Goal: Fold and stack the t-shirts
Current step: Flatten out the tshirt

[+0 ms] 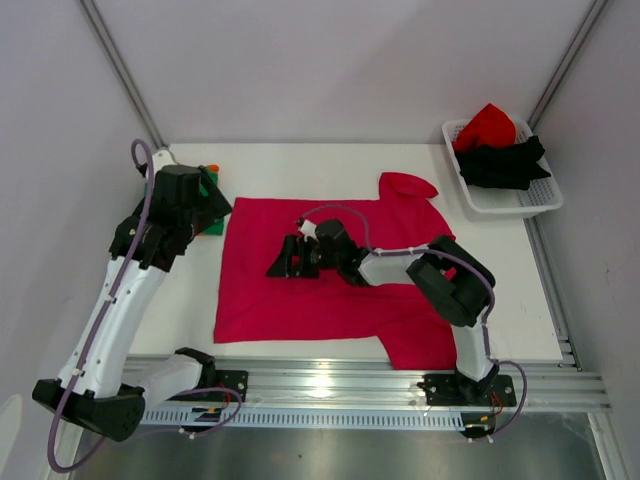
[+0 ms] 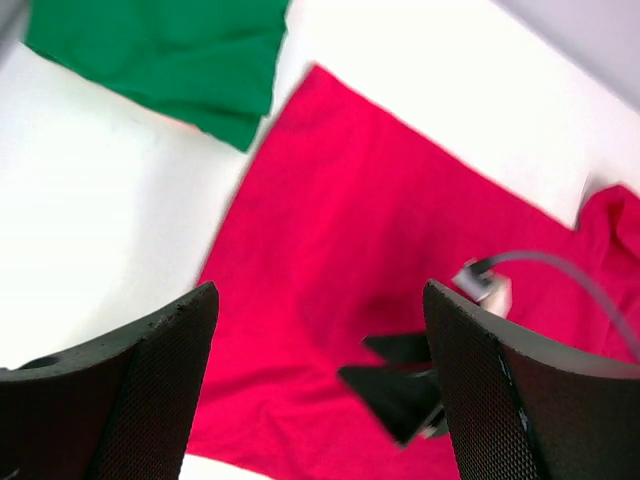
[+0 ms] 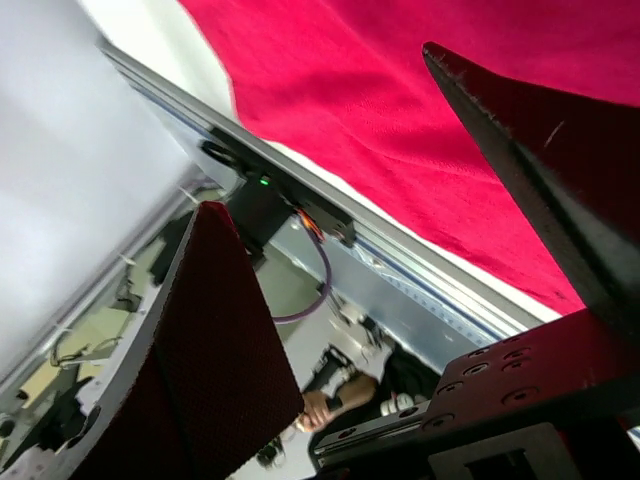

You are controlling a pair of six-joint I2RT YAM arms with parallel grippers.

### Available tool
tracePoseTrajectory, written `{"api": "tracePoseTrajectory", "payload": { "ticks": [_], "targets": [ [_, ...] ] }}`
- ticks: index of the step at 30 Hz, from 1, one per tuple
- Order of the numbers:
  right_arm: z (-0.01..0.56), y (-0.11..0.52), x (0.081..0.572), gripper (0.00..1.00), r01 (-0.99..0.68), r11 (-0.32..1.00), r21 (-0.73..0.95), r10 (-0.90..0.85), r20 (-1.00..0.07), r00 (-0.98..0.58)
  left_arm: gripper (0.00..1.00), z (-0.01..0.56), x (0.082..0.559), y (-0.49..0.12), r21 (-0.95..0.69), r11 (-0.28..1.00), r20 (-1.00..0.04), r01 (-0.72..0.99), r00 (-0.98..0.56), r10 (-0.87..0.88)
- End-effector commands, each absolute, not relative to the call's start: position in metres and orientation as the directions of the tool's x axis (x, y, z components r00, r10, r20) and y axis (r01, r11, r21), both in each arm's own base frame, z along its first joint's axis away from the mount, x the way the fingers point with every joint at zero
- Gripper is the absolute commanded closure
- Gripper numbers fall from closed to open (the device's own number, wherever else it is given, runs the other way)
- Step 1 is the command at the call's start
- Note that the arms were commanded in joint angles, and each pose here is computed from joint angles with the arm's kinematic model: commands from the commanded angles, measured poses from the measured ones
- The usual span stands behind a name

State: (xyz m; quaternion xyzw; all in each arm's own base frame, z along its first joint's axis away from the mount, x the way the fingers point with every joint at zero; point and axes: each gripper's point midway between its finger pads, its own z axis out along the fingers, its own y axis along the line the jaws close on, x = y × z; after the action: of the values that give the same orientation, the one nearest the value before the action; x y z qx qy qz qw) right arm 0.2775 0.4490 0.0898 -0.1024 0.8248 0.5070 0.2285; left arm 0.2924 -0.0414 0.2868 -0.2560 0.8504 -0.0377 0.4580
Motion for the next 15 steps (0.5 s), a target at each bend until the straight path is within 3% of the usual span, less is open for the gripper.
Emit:
{"api": "tracePoseTrajectory", "payload": {
  "ticks": [1,7,15],
  "targets": [
    [0.100,0.477,0.261,0.10,-0.469,0.387,0.794,0.005,-0.510,-0.860,0.14,0.314,0.281,-0.016,-0.302,0.827,-0.803,-0.475,-0.341,-0.489],
    [0.083,0.492,0.260,0.10,-0.517,0.424,0.743,-0.043,-0.554,-0.832,0.15,0.327,0.271,-0.015,-0.387,0.810,-0.809,-0.441,-0.258,-0.528],
    [0.085,0.497,0.264,0.10,-0.520,0.440,0.732,-0.061,-0.553,-0.831,0.14,0.329,0.261,-0.004,-0.359,0.807,-0.827,-0.469,-0.241,-0.508]
  ]
}}
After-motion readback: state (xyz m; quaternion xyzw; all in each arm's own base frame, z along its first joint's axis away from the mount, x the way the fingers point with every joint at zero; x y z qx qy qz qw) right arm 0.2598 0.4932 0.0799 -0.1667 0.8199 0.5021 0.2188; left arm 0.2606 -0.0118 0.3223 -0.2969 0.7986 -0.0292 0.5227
